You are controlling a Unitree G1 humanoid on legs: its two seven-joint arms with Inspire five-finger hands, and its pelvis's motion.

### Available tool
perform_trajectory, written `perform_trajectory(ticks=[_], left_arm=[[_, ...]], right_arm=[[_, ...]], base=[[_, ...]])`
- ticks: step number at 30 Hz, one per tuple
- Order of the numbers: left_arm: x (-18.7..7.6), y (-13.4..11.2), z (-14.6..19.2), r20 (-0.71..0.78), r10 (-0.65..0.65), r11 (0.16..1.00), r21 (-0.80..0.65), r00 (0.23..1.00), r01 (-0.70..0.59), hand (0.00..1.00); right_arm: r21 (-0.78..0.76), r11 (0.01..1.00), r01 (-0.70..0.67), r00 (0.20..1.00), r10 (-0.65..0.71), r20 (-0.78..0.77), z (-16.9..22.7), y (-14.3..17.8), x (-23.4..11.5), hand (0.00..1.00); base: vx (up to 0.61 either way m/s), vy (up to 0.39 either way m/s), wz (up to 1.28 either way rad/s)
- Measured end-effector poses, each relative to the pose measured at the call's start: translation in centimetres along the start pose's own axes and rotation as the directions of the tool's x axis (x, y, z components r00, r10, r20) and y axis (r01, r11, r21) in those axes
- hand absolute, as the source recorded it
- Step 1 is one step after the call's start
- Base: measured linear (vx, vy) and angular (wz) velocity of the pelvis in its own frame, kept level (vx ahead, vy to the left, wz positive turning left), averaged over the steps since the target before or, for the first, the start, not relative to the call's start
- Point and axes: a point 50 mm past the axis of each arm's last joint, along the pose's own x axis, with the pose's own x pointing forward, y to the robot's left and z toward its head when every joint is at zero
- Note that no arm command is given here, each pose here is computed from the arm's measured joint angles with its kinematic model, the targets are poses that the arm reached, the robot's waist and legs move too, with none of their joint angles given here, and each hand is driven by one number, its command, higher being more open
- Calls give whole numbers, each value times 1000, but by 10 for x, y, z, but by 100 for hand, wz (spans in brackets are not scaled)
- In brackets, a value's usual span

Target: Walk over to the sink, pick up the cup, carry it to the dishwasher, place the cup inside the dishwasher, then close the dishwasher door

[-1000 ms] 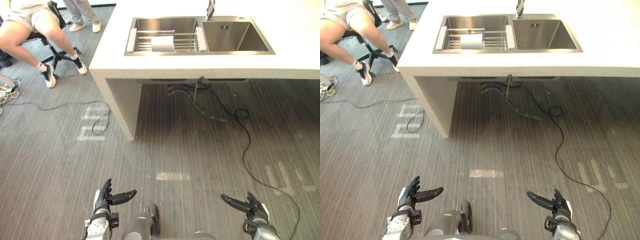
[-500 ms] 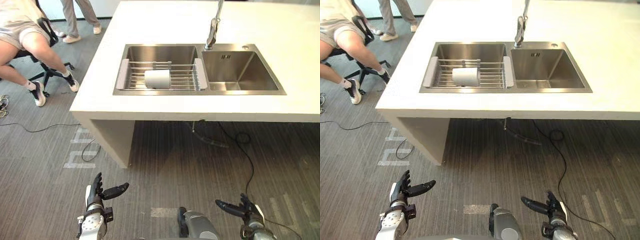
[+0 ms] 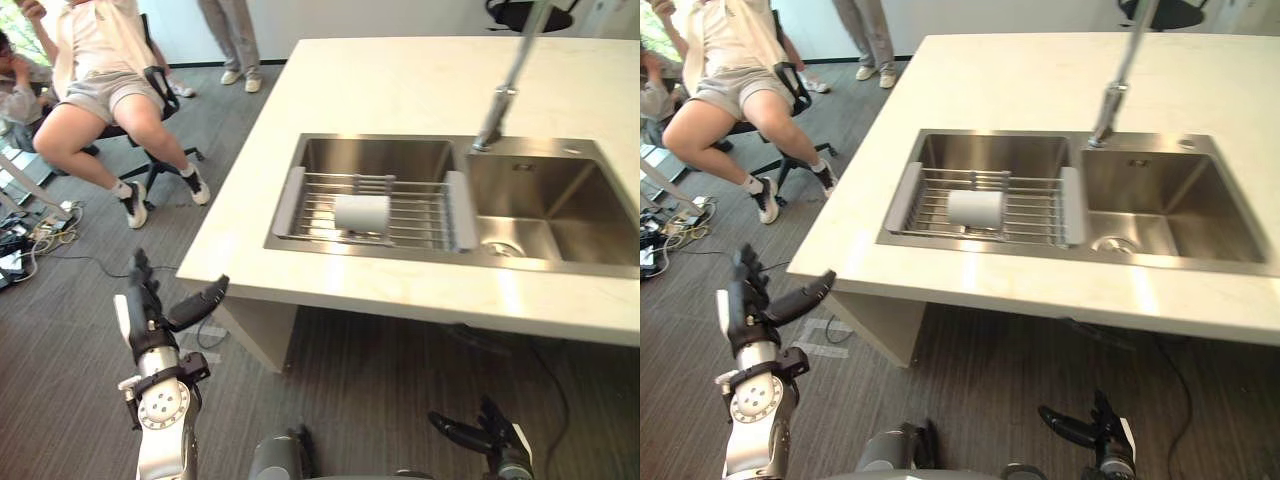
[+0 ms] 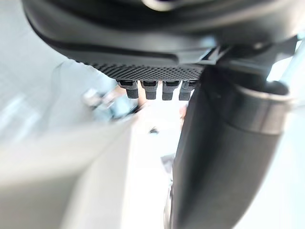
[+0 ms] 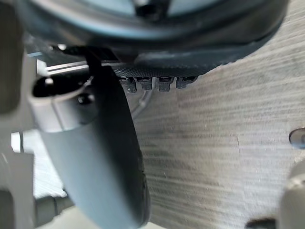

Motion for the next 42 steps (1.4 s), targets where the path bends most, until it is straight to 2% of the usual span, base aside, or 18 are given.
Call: perform_trajectory(ticks=[3, 5, 7, 11, 15, 19, 23, 28, 34, 42], left_arm=[[2, 8, 38, 170, 75, 997, 0, 983, -76, 100], [-2, 2, 57, 262, 57, 998, -21, 963, -54, 100], [-5, -7, 62, 285, 2, 999, -35, 959, 8, 100], [-12, -26, 60, 272, -123, 990, -38, 955, 138, 100], [-17, -49, 48, 225, -258, 962, -30, 940, 271, 100], [-32, -80, 33, 159, -442, 892, -30, 883, 451, 100], [-42, -108, 39, 191, -568, 809, -48, 800, 586, 100], [-38, -110, 40, 204, -583, 801, -21, 787, 599, 100], [-33, -105, 39, 209, -604, 791, 41, 769, 610, 100], [-30, -105, 30, 179, -702, 712, 167, 690, 682, 100]], right_arm=[[-4, 998, -58, 998, 58, -4, -3, 11, -2, 100], [-17, 997, -76, 997, 76, -10, -4, 12, -2, 100], [-42, 996, -84, 996, 83, -25, -8, 9, -5, 100], [-68, 993, -101, 993, 97, -61, -15, 8, -6, 100], [-86, 988, -127, 992, 125, -27, -1, 17, 4, 100], [-151, 977, -148, 988, 152, 16, 17, 30, 20, 100], [-167, 977, -132, 991, 132, -11, 13, 32, 25, 100], [-164, 981, -107, 991, 93, -93, -7, 22, 19, 100], [-151, 983, -101, 990, 84, -115, -12, 20, 19, 100], [-158, 981, -109, 985, 85, -149, -15, 20, 24, 100]], base=[[294, 144, -19], [256, 125, -35], [244, 99, -22], [237, 18, -1], [230, -146, 14], [243, -213, 16], [127, -139, 15], [31, -20, 26], [-39, 22, 16], [-114, 39, 4]])
